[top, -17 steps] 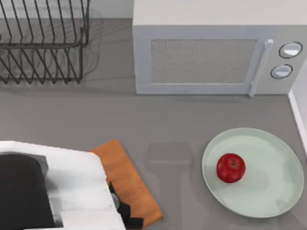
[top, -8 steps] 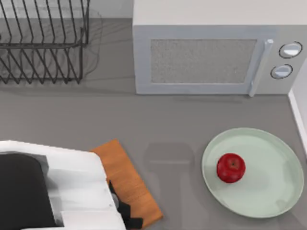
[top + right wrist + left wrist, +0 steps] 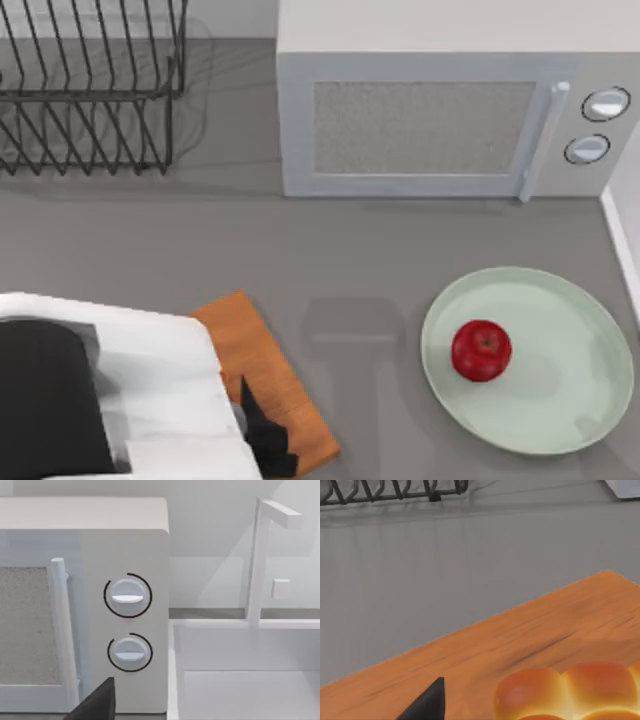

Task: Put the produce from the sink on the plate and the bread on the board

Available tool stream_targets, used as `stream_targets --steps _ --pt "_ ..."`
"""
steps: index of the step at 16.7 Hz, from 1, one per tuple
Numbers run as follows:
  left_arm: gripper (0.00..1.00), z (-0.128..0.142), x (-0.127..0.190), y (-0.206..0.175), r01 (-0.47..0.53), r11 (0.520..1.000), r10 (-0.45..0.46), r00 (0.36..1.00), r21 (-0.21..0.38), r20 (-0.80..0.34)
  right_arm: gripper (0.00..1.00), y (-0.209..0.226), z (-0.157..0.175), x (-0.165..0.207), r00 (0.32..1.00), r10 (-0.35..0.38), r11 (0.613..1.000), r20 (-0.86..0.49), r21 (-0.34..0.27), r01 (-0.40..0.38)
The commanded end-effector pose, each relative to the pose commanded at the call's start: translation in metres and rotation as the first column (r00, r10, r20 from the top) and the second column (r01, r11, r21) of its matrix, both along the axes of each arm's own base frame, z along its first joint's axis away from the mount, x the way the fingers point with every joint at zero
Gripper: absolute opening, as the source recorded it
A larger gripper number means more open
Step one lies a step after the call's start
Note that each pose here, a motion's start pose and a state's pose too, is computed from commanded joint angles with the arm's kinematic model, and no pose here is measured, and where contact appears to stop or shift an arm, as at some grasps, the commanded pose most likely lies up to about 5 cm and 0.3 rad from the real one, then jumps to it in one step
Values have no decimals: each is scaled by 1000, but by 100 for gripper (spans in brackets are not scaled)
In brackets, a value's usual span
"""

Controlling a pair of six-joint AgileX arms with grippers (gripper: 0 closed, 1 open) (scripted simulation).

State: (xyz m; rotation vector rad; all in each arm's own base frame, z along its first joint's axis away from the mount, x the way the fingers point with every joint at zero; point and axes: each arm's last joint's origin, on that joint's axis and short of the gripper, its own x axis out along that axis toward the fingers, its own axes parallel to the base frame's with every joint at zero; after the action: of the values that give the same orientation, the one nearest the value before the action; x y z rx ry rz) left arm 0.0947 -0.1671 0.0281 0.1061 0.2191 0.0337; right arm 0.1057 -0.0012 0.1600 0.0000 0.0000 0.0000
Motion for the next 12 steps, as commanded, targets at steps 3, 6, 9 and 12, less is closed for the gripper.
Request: stream_targets --steps 3,6,9,12 --pt "100 0 0 0 0 1000 0 1000 0 0 100 0 0 0 1000 0 1000 0 0 0" --pt "100 2 2 -1 -7 1000 7 1000 -17 6 100 0 0 0 1000 0 1000 0 0 0" --pt "100 16 18 -2 -54 994 57 998 -98 27 100 0 0 0 1000 0 1000 0 0 0" --pt "100 42 41 3 -103 971 118 991 -215 58 100 0 0 0 1000 0 1000 0 0 0"
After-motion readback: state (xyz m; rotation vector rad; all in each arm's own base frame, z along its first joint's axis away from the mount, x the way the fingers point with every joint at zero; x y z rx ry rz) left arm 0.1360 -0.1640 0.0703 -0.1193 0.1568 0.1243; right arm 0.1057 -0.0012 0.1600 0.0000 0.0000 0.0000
